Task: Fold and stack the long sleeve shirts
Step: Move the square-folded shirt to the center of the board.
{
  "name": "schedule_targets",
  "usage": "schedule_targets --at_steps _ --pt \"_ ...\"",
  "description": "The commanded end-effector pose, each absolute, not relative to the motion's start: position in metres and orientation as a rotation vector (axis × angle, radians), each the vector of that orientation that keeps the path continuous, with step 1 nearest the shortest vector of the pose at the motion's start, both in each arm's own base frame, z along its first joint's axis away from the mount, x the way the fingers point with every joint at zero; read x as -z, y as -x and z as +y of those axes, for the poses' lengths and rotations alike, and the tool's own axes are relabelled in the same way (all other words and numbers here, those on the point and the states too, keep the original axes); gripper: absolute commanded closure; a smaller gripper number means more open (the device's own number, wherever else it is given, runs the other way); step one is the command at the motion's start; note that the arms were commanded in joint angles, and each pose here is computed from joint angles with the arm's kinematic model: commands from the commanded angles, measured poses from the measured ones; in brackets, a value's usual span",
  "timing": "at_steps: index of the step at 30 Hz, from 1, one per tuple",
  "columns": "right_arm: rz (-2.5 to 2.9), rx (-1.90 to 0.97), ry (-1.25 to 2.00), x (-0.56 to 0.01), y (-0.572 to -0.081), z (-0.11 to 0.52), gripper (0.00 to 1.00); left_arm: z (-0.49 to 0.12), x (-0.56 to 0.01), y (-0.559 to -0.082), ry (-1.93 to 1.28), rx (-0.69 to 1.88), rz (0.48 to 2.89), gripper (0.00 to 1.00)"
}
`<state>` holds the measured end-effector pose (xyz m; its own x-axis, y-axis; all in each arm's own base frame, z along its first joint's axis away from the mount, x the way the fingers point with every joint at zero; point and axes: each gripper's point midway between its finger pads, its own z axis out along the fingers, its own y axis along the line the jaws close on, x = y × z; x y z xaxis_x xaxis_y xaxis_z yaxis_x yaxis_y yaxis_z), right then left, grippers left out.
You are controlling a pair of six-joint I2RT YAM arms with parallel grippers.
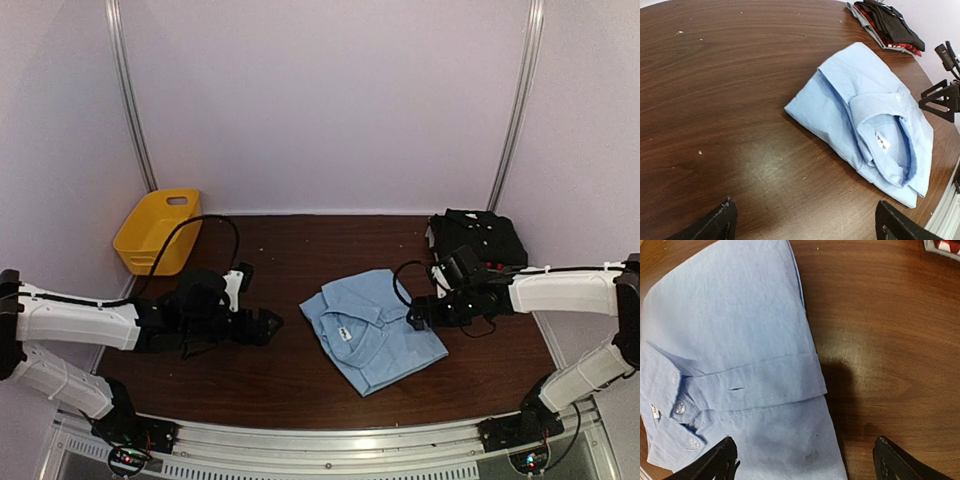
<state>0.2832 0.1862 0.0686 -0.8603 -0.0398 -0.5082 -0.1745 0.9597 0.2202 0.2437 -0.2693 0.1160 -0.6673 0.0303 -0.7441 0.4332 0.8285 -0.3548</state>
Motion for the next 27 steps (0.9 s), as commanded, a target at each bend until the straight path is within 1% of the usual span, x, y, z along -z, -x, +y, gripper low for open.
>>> schedule_targets --at_steps 1,5,8,13,16,19,22,27 --pt "2.537 -0.545 0.131 -0.07 -0.285 0.193 0.05 -0.308 -0.126 -0.245 -0.343 0.904 2.179 0.03" --pt "2.567 -0.6 0.117 -0.053 -0.271 0.193 0.06 -0.33 -0.117 -0.245 -0.358 1.003 2.207 0.06" --pt "2.589 -0.676 0.121 -0.041 -0.256 0.197 0.09 -0.338 -0.111 -0.247 -0.343 1.04 2.221 0.07" --pt "2.593 -0.783 0.15 -0.032 -0.221 0.214 0.12 -0.337 -0.107 -0.252 -0.305 1.02 2.239 0.07" --pt "2.56 -0.829 0.188 -0.036 -0.2 0.235 0.13 -0.323 -0.099 -0.255 -0.254 0.961 2.284 0.07" --pt "2.541 -0.886 0.251 -0.041 -0.176 0.269 0.13 -0.299 -0.095 -0.258 -0.184 0.893 2.31 0.07" --pt "2.516 -0.955 0.37 -0.047 -0.15 0.318 0.13 -0.267 -0.103 -0.264 -0.11 0.796 2.299 0.07" --pt "2.481 -0.966 0.71 -0.053 -0.116 0.421 0.13 -0.22 -0.118 -0.263 -0.022 0.642 2.274 0.05"
